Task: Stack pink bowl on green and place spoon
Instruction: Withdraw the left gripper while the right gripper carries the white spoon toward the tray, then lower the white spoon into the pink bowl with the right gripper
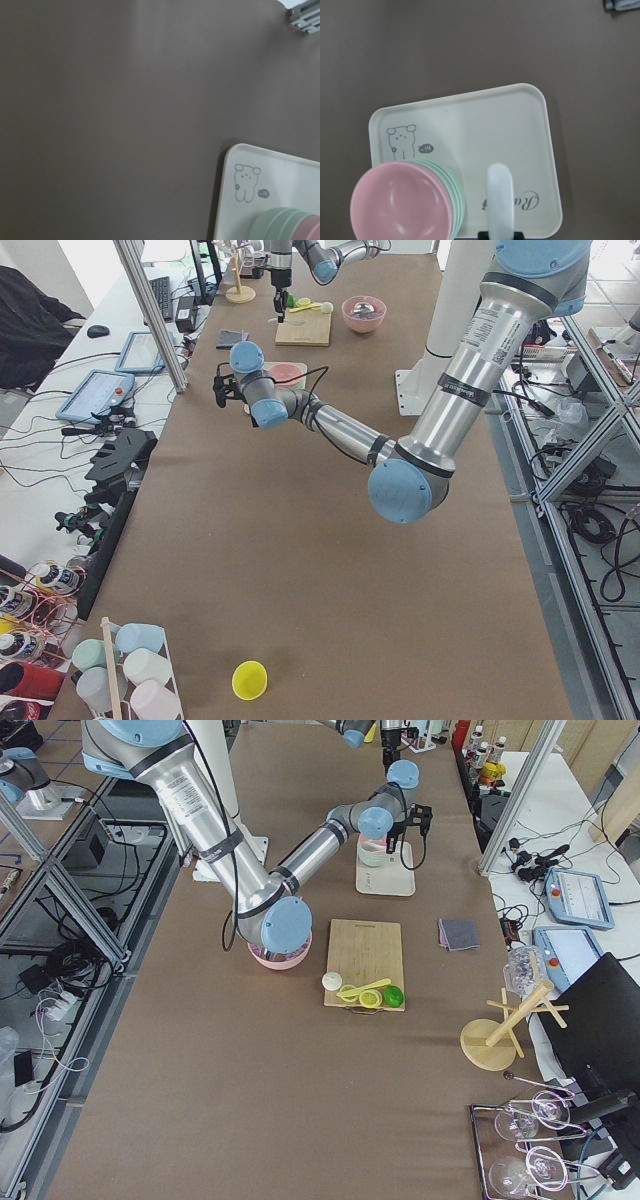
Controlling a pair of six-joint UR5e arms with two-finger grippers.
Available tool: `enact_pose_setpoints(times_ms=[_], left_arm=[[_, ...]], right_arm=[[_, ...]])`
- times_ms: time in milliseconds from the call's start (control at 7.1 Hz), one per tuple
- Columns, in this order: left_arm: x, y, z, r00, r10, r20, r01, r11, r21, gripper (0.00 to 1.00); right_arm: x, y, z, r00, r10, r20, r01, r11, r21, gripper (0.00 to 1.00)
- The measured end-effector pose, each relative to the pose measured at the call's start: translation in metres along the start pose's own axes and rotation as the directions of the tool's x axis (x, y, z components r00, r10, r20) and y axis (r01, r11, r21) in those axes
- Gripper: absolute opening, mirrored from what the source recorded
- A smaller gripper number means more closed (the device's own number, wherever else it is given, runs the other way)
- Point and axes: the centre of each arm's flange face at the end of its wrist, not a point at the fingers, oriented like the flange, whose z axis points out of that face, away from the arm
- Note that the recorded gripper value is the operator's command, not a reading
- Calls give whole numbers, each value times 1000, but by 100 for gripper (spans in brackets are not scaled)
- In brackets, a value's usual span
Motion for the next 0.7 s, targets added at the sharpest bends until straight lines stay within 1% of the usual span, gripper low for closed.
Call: enact_pose_setpoints(times_ms=[141, 423, 705], left_arm=[[-29, -5, -16, 999, 46, 7, -46, 999, 28, 97], [-65, -4, -28, 996, 87, 17, -88, 995, 49, 97], [-75, -3, -28, 996, 90, 20, -91, 995, 51, 97]], right_arm=[[-13, 11, 11, 1000, -4, -9, 4, 1000, 25, 0], [-44, 20, 35, 1000, -23, -12, 24, 997, 78, 0], [-75, 17, 69, 1000, 0, 20, -3, 993, 117, 0]])
